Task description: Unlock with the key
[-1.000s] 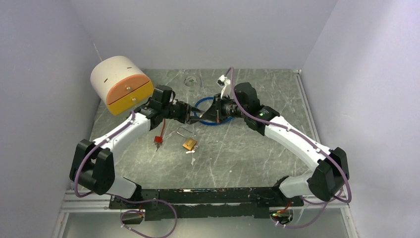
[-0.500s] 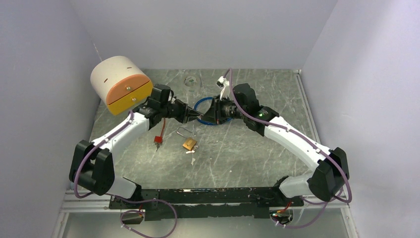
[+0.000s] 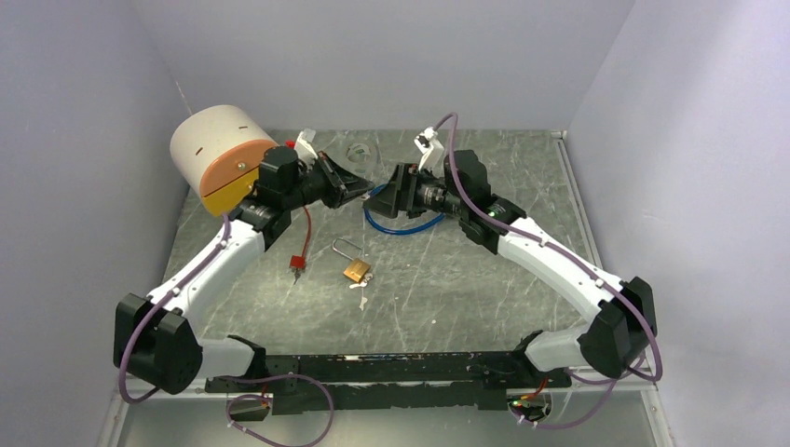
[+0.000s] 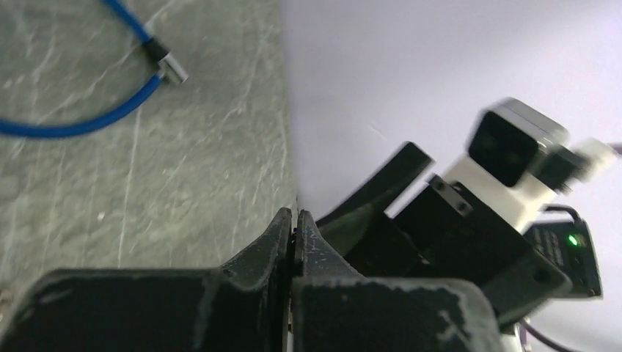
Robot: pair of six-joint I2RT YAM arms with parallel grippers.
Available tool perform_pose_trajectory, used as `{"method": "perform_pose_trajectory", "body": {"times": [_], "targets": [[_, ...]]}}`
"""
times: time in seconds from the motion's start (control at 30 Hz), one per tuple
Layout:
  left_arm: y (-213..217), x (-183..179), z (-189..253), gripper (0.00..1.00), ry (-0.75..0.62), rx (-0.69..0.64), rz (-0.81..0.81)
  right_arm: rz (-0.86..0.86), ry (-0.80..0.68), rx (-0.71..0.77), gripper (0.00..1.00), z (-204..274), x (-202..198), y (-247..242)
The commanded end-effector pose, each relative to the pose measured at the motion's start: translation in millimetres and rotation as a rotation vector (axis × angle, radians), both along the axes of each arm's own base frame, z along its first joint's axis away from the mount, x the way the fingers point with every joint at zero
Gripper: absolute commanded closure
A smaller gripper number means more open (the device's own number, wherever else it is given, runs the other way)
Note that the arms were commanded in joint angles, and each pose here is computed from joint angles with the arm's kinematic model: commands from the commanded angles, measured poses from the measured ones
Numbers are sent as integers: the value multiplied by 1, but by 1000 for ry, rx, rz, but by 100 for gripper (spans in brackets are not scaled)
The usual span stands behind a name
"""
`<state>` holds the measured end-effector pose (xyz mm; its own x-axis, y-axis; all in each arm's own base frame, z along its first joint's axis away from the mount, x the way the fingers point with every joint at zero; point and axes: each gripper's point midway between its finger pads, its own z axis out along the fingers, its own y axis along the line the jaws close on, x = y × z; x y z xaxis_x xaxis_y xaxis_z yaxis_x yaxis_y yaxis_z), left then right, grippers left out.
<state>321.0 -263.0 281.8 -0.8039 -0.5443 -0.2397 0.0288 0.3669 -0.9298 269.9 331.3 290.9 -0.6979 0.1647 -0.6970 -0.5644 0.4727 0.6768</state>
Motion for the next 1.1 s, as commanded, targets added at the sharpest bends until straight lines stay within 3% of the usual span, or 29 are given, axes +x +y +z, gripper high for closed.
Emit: {"method": "perform_pose_trajectory", "body": {"times": [0.0, 0.13, 0.3, 0.5, 0.63, 0.8, 0.83, 0.97, 1.07], "targets": [[-4, 0, 48, 97, -325, -40, -64, -39, 8, 114, 28, 37, 15, 11], [-7, -8, 62, 98, -384, -91, -95, -39, 22, 150, 35, 41, 14, 13], [-7, -15, 74, 97, -435, -139, -111, 9, 24, 200, 54, 51, 10, 20], [-4, -22, 89, 96, -481, -209, -98, 58, -23, 327, 65, 74, 1, 23], [-4, -26, 100, 96, -503, -252, -102, 81, -35, 353, 85, 86, 0, 26], [-1, -30, 112, 92, -532, -295, -91, 84, -49, 368, 100, 91, -1, 25], [0, -31, 112, 86, -536, -297, -91, 80, -55, 365, 100, 91, 0, 24], [2, -32, 112, 36, -541, -279, -77, 79, -95, 328, 100, 89, -3, 20], [5, -31, 108, 25, -524, -265, -56, 94, -122, 306, 100, 86, -11, 16]]}}
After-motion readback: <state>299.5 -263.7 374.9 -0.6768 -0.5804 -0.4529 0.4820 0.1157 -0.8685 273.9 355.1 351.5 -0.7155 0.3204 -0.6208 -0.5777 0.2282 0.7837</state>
